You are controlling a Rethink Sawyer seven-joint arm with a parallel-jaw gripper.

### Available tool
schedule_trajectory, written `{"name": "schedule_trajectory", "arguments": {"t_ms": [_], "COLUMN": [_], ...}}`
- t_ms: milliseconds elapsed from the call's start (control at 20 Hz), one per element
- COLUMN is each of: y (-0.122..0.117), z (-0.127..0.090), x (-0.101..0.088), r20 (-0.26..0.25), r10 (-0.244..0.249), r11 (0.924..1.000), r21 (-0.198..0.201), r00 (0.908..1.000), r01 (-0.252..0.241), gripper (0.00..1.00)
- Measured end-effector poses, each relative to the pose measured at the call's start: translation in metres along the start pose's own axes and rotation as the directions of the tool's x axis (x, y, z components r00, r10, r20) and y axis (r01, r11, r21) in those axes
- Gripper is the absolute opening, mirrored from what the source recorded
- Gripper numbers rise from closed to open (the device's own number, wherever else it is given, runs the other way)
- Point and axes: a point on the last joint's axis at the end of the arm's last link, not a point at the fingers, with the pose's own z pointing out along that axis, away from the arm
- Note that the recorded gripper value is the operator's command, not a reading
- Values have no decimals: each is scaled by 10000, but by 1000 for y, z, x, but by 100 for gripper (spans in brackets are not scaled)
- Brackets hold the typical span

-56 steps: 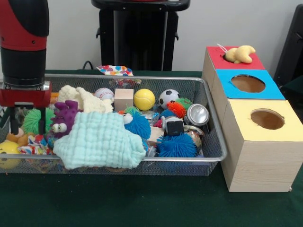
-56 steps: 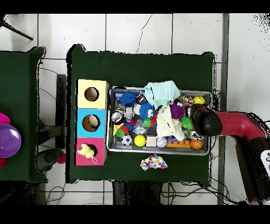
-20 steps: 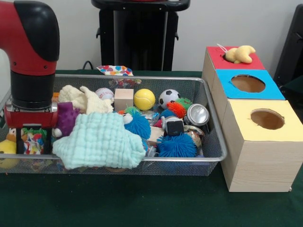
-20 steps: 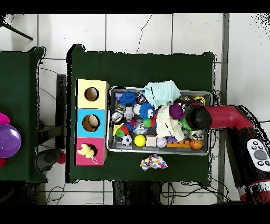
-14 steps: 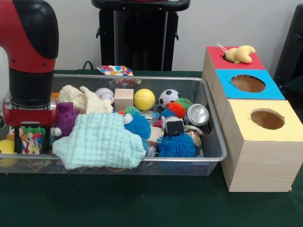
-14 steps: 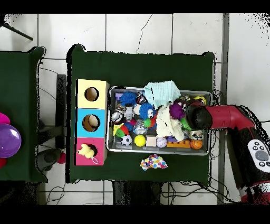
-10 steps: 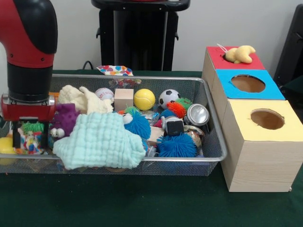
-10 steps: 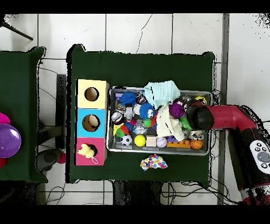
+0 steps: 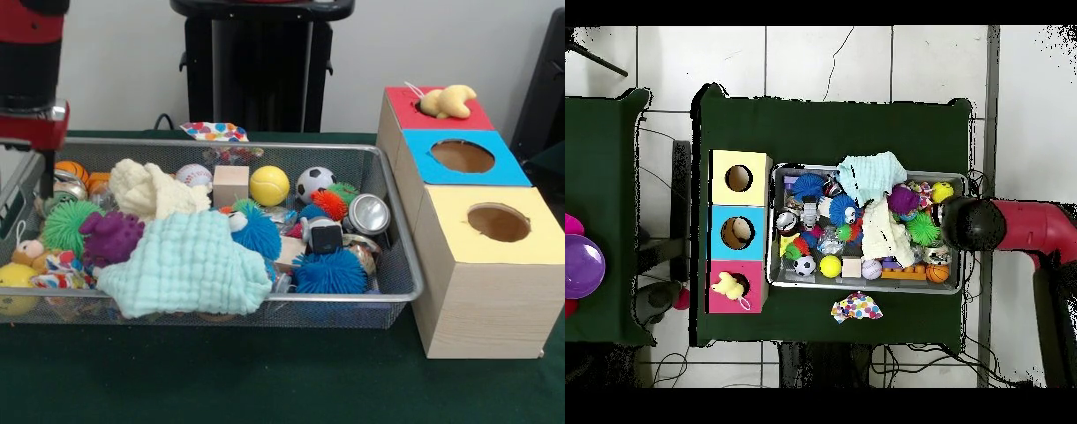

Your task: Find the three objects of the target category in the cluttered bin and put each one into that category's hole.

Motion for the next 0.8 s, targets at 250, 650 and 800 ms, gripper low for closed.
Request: {"name": "schedule_trajectory", "arguments": {"t_ms": [250, 650, 800], "y": [-26, -27, -23], "z": [-33, -34, -26], "x": [0, -3, -5], "r20": [22, 225, 427], "r10": [237, 233, 289], "r11": [9987, 9983, 9990], "r21": [462, 530, 320], "r00": [9997, 9995, 9987], "r01": [-238, -245, -303], "gripper": [100, 100, 100]}}
